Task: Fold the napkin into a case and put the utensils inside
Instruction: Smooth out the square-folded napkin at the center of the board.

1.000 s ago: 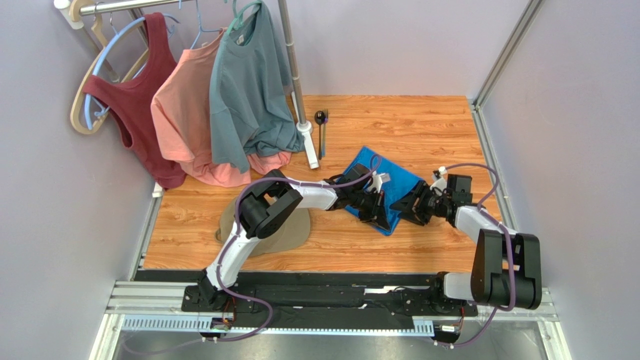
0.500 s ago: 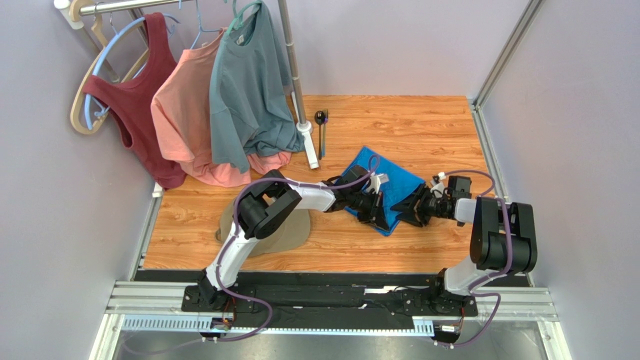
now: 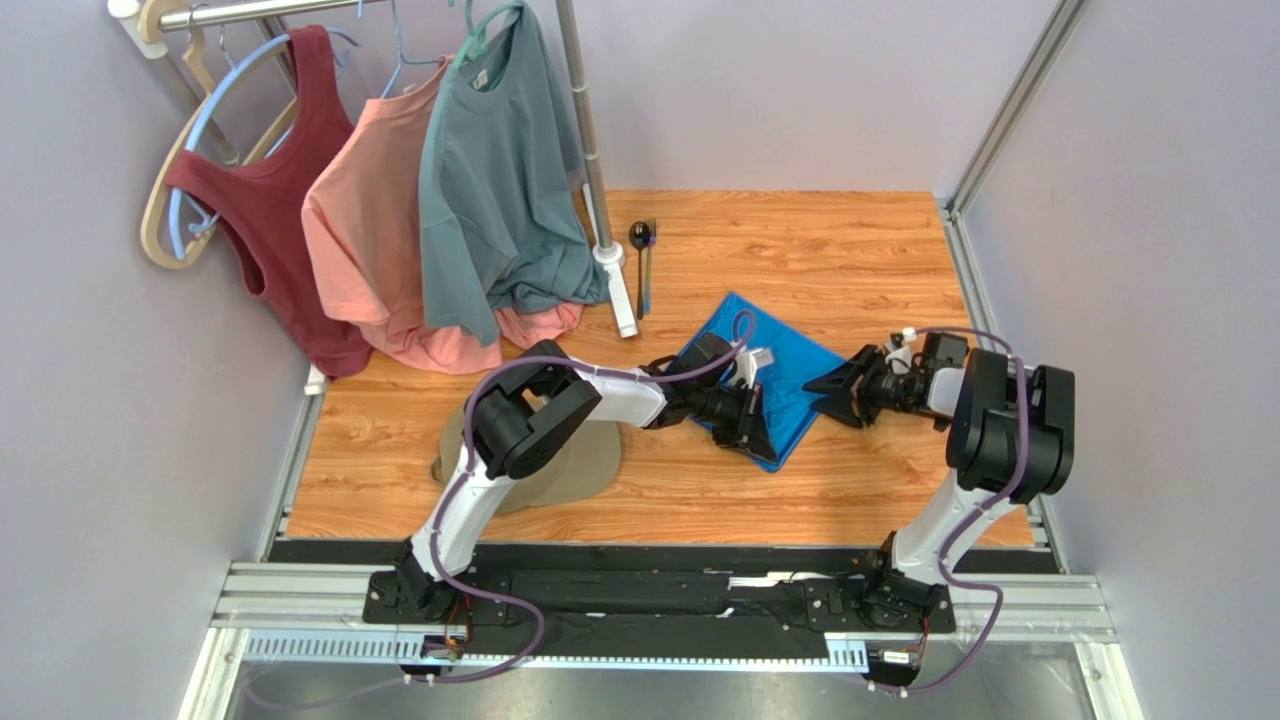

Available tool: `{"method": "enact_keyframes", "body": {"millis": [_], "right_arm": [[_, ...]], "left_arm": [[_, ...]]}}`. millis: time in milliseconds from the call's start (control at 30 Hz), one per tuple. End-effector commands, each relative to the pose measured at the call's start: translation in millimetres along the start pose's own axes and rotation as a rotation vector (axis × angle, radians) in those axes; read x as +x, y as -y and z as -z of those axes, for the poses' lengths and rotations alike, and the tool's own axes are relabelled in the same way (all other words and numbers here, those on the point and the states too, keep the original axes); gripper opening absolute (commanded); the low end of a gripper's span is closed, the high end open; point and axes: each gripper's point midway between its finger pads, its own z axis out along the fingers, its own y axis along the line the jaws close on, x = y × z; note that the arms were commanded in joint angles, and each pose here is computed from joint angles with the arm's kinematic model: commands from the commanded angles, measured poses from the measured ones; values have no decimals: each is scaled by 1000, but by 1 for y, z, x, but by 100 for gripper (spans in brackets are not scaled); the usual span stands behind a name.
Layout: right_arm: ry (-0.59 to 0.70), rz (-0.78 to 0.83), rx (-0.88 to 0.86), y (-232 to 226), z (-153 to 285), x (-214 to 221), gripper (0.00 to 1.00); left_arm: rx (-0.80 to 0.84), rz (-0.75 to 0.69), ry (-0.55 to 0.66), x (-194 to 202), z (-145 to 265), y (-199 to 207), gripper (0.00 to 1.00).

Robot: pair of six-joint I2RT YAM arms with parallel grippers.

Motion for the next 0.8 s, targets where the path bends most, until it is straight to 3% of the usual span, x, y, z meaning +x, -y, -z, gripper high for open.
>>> {"method": "enact_keyframes", "body": {"millis": [0, 467, 700, 767], "right_arm": [[151, 49, 112, 28, 6, -48, 50], [265, 44, 201, 28, 18, -113, 50], [281, 128, 216, -22, 24, -121, 50], [354, 178, 280, -41, 41, -129, 50]], "left_arm": [[-110, 80, -91, 38, 3, -35, 0], [-109, 97, -109, 50, 3, -40, 0], [-85, 83, -102, 41, -1, -25, 0], [-70, 75, -86, 33, -1, -16, 0]]}}
